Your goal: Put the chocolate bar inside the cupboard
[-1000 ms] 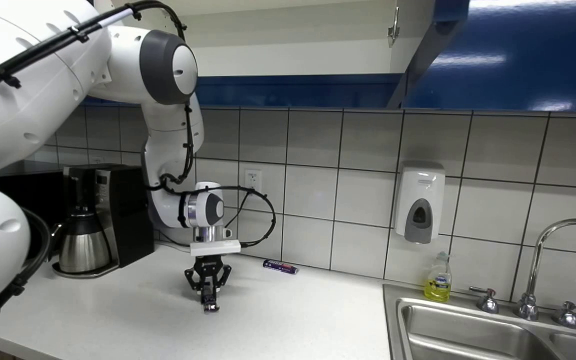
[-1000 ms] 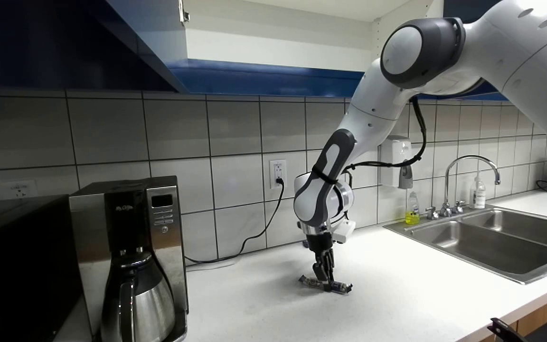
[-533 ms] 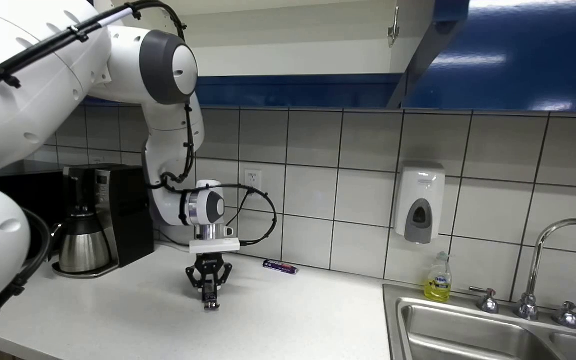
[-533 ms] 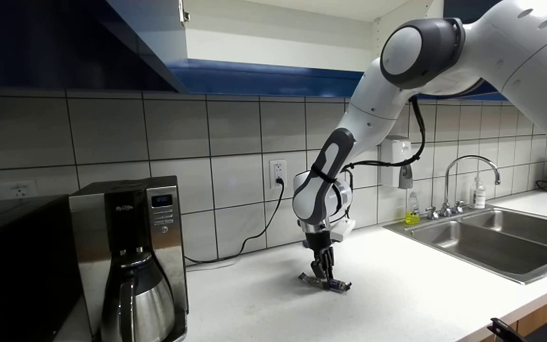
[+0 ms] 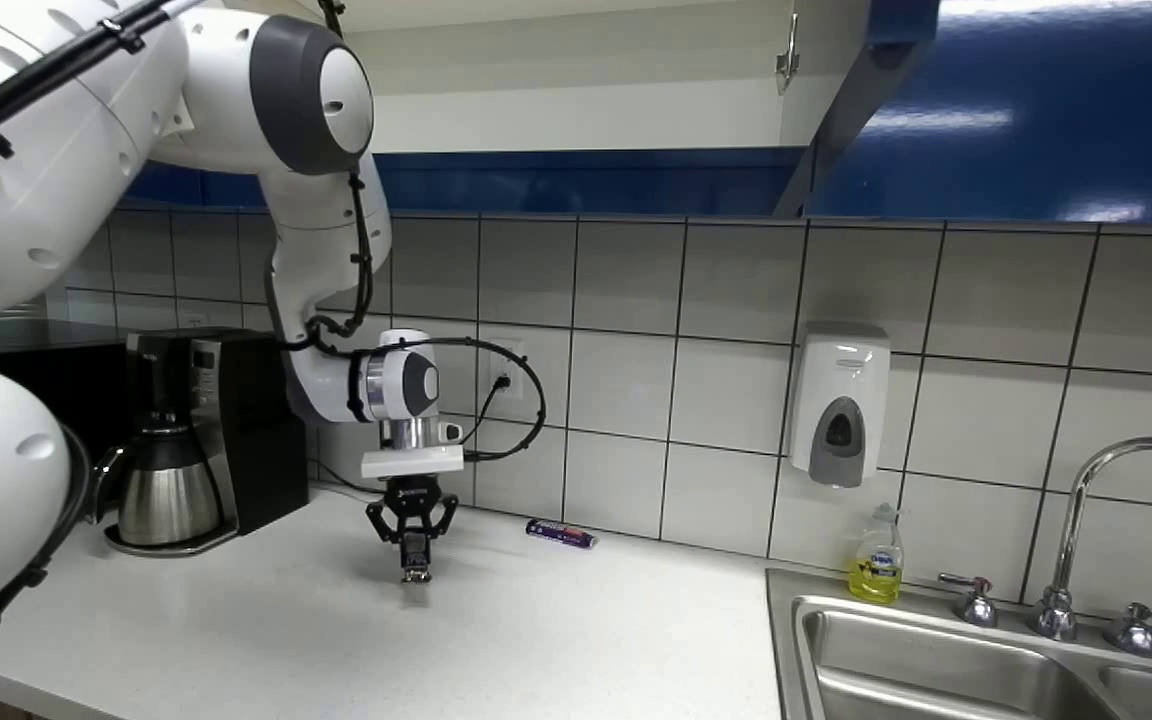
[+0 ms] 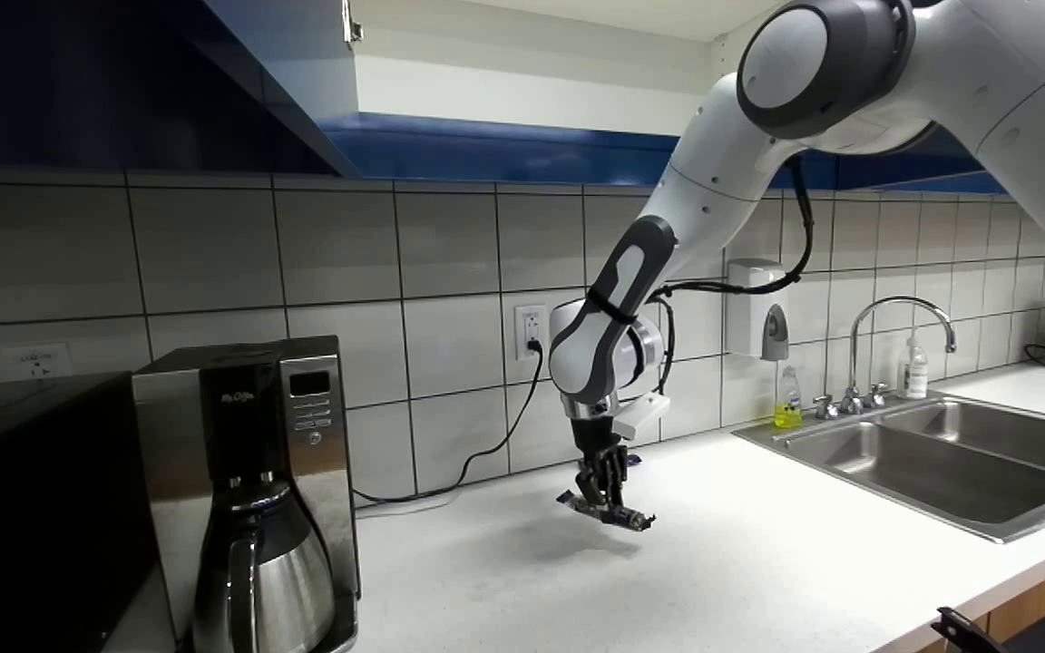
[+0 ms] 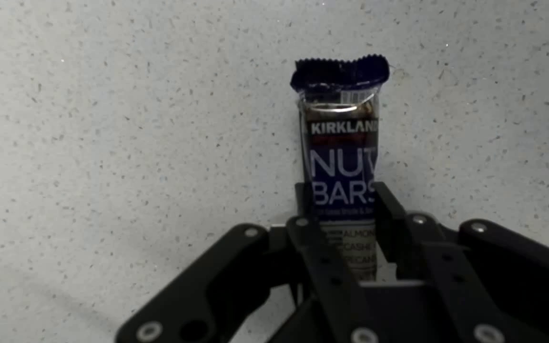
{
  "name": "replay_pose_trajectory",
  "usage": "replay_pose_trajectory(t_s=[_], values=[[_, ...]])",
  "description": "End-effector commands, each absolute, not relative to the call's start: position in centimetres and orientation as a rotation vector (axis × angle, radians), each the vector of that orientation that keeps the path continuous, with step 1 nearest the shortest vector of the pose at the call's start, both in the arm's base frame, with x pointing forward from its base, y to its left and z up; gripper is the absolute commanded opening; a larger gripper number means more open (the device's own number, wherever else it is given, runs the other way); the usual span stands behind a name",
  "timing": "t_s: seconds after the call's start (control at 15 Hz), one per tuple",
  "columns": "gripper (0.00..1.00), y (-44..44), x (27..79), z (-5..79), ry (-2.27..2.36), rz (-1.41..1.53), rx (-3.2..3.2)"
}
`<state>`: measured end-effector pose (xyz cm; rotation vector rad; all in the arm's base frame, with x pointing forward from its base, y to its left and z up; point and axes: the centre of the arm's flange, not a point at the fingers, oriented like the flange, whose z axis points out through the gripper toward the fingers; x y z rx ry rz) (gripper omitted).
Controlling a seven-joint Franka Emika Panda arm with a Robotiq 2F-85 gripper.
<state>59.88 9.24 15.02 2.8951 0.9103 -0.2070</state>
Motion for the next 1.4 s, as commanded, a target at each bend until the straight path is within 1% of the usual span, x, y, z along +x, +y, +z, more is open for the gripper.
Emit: replay_pose_trajectory(t_s=[0.0,0.53,0.87,1.33], values=[[0.08,9.4,57.7,18.0,0.777,-0.196,2.919],[0.08,8.5,53.3,20.3,0.238,-0.069,3.157],[0.08,8.2,49.6,22.1,0.131,-0.052,3.140],[0.08,8.4,43.2,25.9,0.129,-0.042,3.125]])
